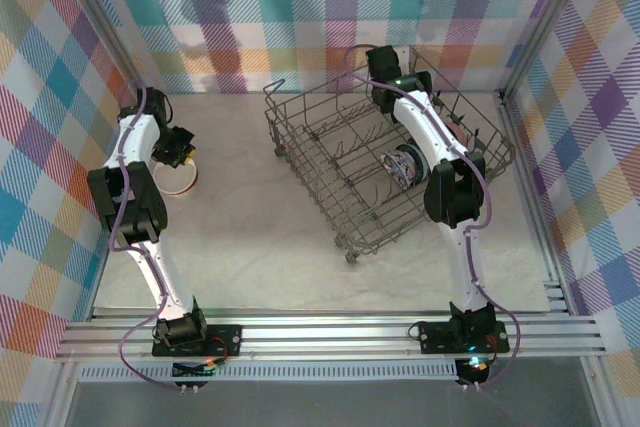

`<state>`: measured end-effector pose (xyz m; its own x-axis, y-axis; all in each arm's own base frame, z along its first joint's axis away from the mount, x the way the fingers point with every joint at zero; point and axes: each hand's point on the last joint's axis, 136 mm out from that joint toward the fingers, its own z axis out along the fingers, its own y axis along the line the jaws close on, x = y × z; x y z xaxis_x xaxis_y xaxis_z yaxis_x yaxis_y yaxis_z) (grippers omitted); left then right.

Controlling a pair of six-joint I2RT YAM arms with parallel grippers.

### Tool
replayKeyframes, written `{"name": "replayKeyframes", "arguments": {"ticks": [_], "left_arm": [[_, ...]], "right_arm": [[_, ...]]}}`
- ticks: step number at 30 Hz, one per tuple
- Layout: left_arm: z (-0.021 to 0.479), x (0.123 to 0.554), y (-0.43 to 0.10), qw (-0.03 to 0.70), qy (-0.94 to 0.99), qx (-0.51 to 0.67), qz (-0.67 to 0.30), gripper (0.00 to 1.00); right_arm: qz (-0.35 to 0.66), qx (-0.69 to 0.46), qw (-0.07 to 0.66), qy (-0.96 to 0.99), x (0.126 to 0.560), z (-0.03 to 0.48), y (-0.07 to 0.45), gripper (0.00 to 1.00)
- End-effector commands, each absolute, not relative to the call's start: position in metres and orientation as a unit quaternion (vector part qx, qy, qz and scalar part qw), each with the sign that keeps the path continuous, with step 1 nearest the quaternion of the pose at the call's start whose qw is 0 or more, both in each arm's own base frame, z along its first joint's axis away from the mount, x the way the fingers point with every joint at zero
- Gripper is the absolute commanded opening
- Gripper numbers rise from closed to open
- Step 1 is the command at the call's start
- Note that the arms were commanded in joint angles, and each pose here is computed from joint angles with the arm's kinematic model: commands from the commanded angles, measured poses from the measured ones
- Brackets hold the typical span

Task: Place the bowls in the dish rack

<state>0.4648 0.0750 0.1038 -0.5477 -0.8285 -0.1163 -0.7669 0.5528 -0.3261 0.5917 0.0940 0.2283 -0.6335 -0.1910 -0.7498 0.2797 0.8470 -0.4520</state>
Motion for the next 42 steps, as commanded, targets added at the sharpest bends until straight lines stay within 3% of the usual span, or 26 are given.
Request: {"name": "replayKeyframes", "arguments": {"ticks": [1, 18, 25, 33, 38, 42], "left_arm": [[0.119, 0.463, 0.054, 0.134, 0.878, -0.437, -0.140, 0.12], [0.178, 0.451, 0.050, 0.198, 0.882, -0.407, -0.131, 0.04], [0.227, 0.460, 0.035, 0.269, 0.858, -0.401, -0.175, 0.00], [0.326, 0.482, 0.002, 0.395, 0.797, -0.381, -0.252, 0.00], [0.374, 0.492, -0.026, 0.444, 0.756, -0.371, -0.307, 0.00], [0.396, 0.497, -0.043, 0.468, 0.743, -0.358, -0.318, 0.00]], "right_arm": [[-0.266, 0.031, 0.436, 0.859, 0.586, 0.242, 0.093, 0.69], [-0.241, 0.030, 0.437, 0.866, 0.570, 0.254, 0.096, 0.70], [-0.207, 0.023, 0.451, 0.868, 0.562, 0.276, 0.106, 0.70], [-0.062, -0.064, 0.477, 0.875, 0.551, 0.307, 0.177, 0.67], [0.101, -0.180, 0.518, 0.830, 0.525, 0.349, 0.275, 0.63], [0.172, -0.276, 0.535, 0.780, 0.495, 0.372, 0.349, 0.61]]}}
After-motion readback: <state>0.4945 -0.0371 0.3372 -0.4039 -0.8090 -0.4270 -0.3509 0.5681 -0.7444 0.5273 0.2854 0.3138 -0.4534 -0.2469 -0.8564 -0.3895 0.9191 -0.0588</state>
